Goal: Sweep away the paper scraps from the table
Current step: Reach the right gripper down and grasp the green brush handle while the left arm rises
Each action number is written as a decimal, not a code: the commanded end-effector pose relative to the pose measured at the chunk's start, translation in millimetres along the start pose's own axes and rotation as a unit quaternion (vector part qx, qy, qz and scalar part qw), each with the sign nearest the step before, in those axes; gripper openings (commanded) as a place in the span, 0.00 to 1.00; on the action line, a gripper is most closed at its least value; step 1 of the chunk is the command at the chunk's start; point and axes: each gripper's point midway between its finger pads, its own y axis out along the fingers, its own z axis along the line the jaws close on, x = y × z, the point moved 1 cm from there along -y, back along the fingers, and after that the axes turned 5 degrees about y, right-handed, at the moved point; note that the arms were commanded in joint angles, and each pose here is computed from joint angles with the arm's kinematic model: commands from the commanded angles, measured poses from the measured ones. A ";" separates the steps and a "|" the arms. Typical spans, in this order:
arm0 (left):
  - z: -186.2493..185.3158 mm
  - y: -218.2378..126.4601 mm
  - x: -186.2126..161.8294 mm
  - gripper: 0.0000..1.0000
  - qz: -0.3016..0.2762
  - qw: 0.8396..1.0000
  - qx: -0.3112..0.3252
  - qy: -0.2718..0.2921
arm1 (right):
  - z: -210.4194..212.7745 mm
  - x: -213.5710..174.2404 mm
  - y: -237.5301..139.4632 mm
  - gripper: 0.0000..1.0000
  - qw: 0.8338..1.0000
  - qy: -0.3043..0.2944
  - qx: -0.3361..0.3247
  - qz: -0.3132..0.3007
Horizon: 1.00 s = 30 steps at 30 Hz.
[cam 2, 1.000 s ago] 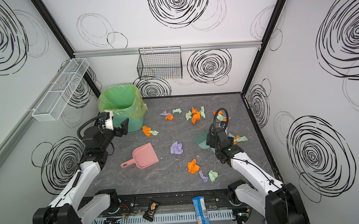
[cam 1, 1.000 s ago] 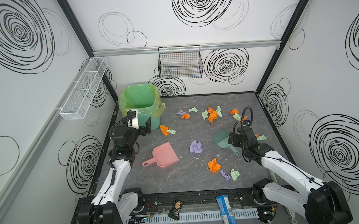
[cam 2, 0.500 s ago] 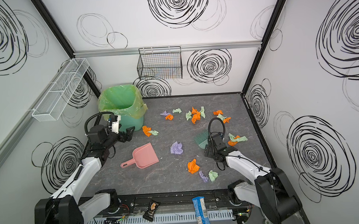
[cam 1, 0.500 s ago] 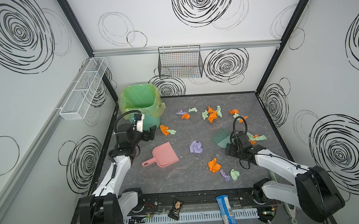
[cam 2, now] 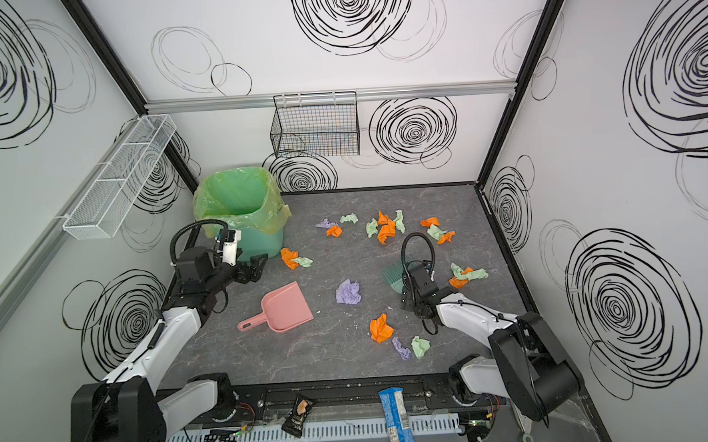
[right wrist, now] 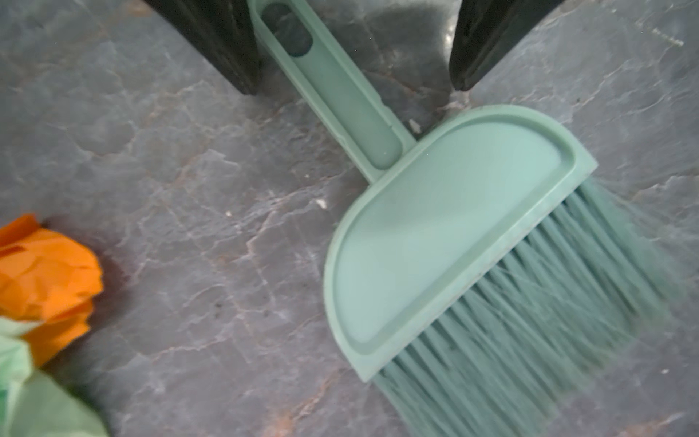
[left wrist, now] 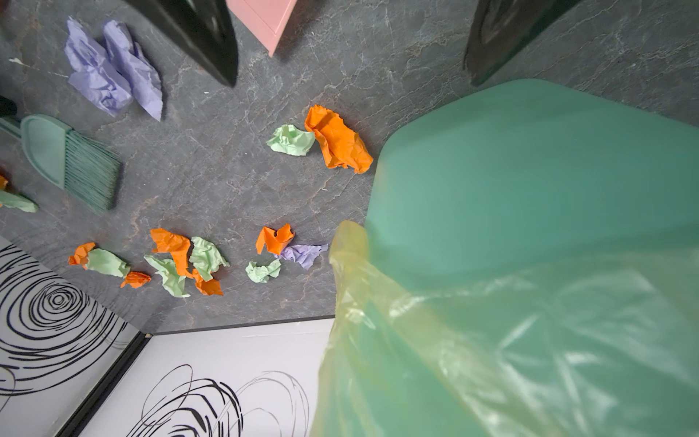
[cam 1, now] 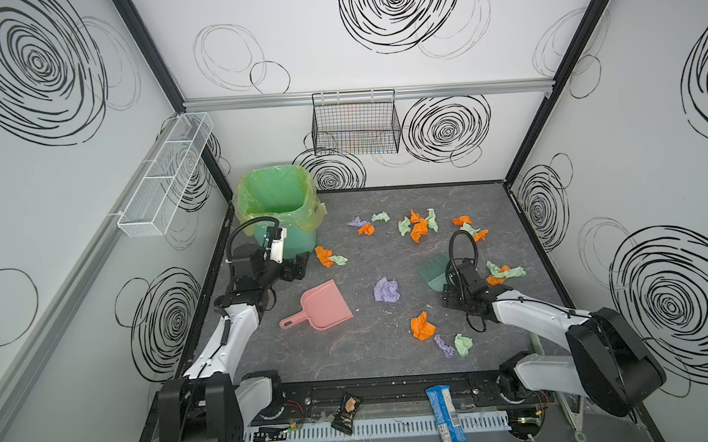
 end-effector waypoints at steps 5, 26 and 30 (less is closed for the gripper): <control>1.3 -6.7 21.2 0.96 -0.029 0.999 -0.001 0.020 | 14.2 -55.2 -1.2 0.67 0.996 -0.050 0.007 0.078; -95.4 -39.8 46.0 0.97 0.005 0.976 -0.205 0.070 | 17.5 -55.4 -11.4 0.14 0.998 -0.036 0.038 0.039; -137.1 -40.9 53.1 0.97 0.020 0.963 -0.252 0.096 | 26.5 -43.2 -28.7 0.14 0.998 -0.048 0.035 0.016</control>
